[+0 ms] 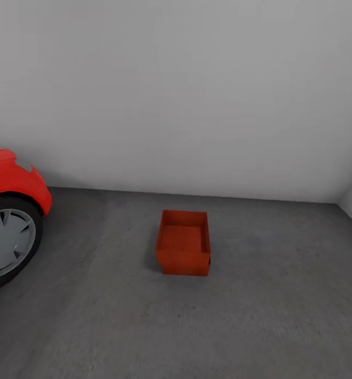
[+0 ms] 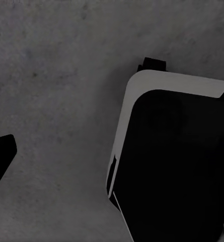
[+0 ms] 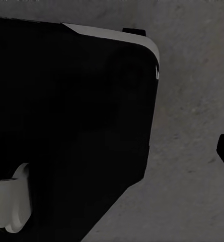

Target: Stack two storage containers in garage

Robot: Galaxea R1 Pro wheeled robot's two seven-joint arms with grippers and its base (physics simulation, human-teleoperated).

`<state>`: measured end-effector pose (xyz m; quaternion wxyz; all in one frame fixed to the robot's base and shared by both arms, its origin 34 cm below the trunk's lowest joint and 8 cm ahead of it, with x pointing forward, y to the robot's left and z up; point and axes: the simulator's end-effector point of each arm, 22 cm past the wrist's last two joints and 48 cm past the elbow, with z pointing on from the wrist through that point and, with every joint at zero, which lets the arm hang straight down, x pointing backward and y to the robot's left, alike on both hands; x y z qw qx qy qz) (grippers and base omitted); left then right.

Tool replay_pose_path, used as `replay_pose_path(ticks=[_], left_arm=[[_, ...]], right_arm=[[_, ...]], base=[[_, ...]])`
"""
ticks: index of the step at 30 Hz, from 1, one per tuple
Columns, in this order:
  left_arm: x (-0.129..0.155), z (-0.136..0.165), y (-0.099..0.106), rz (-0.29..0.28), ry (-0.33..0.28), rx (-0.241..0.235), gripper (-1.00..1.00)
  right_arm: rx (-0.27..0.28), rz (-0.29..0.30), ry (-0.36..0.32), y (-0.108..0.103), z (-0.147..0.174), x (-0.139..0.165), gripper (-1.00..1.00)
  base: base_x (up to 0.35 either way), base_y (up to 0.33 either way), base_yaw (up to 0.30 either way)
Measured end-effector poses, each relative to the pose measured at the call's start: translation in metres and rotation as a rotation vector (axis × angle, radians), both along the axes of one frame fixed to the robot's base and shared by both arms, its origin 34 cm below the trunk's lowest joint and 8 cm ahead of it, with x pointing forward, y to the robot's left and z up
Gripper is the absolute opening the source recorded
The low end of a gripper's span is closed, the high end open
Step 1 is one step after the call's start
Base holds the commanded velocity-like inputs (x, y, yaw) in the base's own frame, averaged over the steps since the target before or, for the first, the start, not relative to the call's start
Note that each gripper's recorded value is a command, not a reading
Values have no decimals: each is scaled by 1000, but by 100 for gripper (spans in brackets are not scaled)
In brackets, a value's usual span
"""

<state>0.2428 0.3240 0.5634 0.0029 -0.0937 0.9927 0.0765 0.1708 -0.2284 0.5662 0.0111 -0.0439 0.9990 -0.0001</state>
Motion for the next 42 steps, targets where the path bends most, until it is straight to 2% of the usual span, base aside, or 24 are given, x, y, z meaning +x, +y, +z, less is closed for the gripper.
replay_pose_path(ticks=[10,18,42], left_arm=[[3,1,0,0,-7,0,100],[6,2,0,0,-16,0,100],[21,7,0,0,-54,0,100]], right_arm=[[0,-3,0,0,1,-5,100],[2,-2,5,1,4,-22,100],[1,-1,-29,1,6,-11,100]], base=[[0,0,-4],[0,0,-92],[0,0,-29]])
